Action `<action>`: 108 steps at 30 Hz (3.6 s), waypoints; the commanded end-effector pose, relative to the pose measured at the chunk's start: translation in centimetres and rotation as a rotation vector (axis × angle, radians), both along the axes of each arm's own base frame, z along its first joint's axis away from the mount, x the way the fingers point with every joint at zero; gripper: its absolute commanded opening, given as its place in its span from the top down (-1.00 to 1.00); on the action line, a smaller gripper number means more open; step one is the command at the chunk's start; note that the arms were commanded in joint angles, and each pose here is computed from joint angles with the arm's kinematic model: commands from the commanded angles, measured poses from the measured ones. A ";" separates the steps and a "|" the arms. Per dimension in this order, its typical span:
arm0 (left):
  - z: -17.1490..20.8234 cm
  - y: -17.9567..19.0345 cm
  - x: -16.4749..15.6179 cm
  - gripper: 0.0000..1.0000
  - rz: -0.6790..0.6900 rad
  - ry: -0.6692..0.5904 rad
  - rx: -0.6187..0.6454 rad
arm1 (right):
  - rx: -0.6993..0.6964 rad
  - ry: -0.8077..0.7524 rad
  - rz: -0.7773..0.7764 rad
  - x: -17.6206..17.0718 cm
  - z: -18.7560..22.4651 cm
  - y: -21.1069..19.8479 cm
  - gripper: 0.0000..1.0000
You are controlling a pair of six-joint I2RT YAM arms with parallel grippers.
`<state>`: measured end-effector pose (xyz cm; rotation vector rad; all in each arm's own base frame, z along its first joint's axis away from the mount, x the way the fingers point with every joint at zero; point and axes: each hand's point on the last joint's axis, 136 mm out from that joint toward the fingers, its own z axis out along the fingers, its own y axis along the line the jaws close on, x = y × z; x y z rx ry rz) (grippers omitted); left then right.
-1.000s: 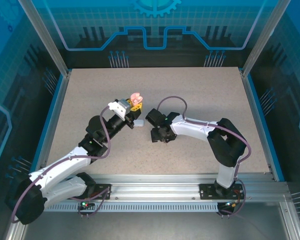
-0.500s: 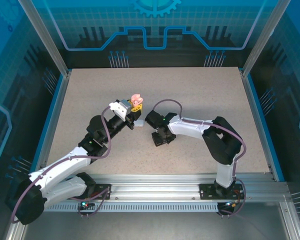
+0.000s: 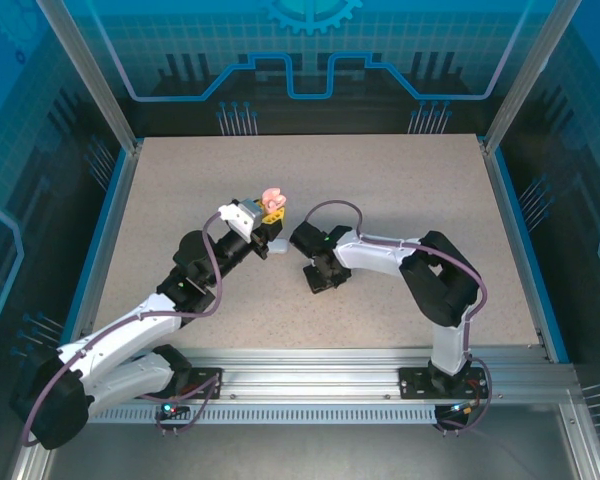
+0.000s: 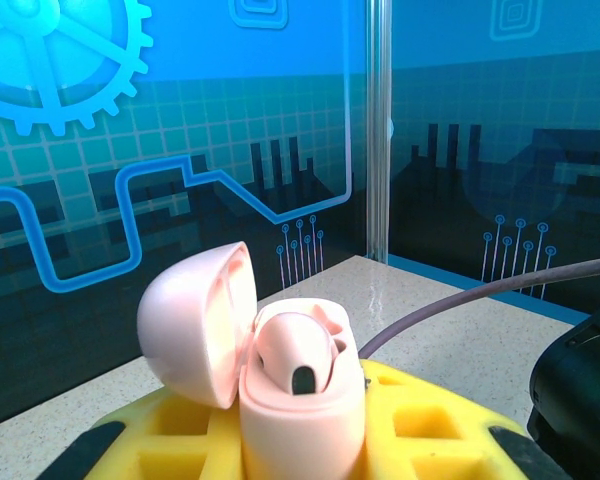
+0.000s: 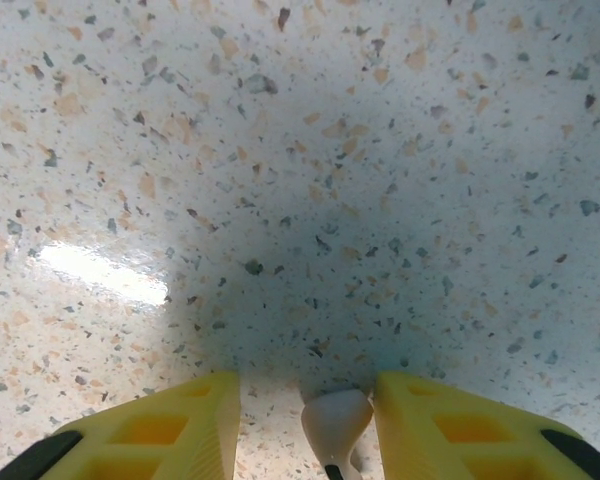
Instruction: Insert wireless bluetooth earbuds into charging case
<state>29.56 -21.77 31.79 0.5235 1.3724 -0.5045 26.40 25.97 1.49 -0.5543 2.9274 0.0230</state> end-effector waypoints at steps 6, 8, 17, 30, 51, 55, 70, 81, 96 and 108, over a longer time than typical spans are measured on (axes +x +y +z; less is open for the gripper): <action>2.0 -0.2 -0.3 1.00 -0.010 -0.046 -0.011 | -0.042 0.011 -0.020 -0.6 -0.3 -2.5 0.24; 2.0 -0.2 -0.3 1.00 -0.012 -0.046 -0.010 | -0.041 0.008 -0.021 -0.6 -0.2 -2.6 0.24; 2.0 -0.3 -0.3 1.00 -0.013 -0.042 -0.013 | -0.037 0.019 -0.019 -0.7 -0.7 -2.6 0.31; 2.3 -0.3 -0.3 1.00 -0.016 -0.047 -0.014 | -0.041 0.026 -0.007 -1.0 -0.6 -2.8 0.59; 4.4 -1.0 -2.1 1.00 -0.102 -0.151 -0.020 | 0.436 -0.422 -0.110 2.6 21.5 -2.2 0.85; 5.5 -1.5 -2.7 1.00 -0.139 -0.196 -0.019 | 0.587 -0.608 -0.097 3.5 30.2 -2.6 0.85; 7.4 -3.8 -3.2 1.00 -0.227 -0.264 0.011 | 0.976 -0.885 0.158 1.2 44.2 2.5 0.83; 6.9 -4.4 -2.8 1.00 -0.223 -0.251 0.016 | 0.958 -0.876 0.187 0.0 42.5 4.3 0.83; 7.0 -4.4 -2.8 1.00 -0.216 -0.252 0.021 | 0.941 -0.813 0.166 -0.6 39.6 4.8 0.85; 7.0 -4.3 -2.6 1.00 -0.207 -0.254 0.025 | 0.925 -0.785 0.155 -0.9 38.3 4.5 0.86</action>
